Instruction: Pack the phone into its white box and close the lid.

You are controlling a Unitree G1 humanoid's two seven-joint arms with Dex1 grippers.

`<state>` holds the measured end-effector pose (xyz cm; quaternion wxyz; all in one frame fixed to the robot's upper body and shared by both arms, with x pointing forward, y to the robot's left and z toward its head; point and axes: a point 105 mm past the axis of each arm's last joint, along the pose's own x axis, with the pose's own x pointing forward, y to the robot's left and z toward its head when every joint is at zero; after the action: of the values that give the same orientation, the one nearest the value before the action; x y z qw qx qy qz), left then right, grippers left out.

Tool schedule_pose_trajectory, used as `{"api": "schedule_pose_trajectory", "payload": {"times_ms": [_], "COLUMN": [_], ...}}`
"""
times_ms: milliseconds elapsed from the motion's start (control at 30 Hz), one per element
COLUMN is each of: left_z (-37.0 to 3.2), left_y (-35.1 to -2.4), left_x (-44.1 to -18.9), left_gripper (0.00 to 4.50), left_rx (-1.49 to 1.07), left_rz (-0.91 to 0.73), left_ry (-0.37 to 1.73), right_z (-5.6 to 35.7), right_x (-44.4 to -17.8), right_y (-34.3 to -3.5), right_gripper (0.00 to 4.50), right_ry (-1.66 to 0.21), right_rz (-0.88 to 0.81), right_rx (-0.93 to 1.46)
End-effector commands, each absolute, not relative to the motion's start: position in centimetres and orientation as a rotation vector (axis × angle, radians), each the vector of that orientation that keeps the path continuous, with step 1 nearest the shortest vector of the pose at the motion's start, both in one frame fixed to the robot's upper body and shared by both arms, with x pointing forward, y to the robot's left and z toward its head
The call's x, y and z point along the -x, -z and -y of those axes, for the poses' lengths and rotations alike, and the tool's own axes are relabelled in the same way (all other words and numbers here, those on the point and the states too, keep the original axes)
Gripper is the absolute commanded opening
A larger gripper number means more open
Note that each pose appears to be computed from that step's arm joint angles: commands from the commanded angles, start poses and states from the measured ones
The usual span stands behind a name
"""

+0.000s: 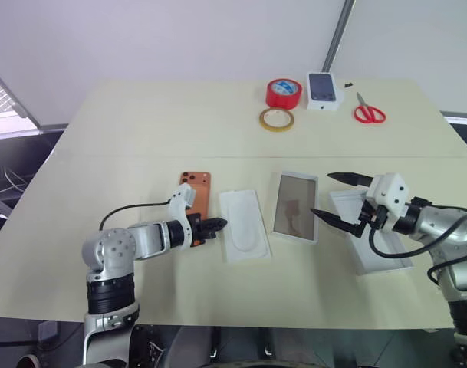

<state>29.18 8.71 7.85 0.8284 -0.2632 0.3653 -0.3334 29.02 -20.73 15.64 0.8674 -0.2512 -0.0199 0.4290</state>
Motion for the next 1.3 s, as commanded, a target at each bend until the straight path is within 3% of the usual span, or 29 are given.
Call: {"api": "schedule_pose_trajectory", "payload": {"times_ms": [33,667,867,1067,1167,1300], "left_z": [-9.2,-9.6,-9.3,-9.4,-9.6,-9.8], "left_y": [-6.8,-13.5,-14.8,-14.9,-15.1,-15.2], "left_x": [-29.1,-32.5,-33.3,-33.2,-33.4,-33.5], "left_gripper": [0.08,0.08,0.08,0.08,0.0,0.0], "left_rx": [0.552,0.643,0.733,0.724,0.723,0.725], "left_rz": [-0.837,-0.685,-0.665,-0.672,-0.665,-0.657], "left_ry": [0.655,0.767,0.813,0.827,0.814,0.807], "right_z": [20.4,17.8,14.8,14.3,14.7,15.1], "right_x": [-29.0,-27.7,-25.2,-25.7,-26.3,-26.5], "right_y": [-16.7,-16.0,-14.0,-10.6,-9.2,-8.6], "right_gripper": [4.5,4.5,4.5,4.5,3.7,1.65], "right_ry": [-0.894,-1.008,-1.179,-1.198,-1.19,-1.201], "right_rz": [0.086,0.06,-0.033,-0.131,-0.189,-0.214], "right_rx": [0.547,0.443,0.417,0.528,0.566,0.595]}}
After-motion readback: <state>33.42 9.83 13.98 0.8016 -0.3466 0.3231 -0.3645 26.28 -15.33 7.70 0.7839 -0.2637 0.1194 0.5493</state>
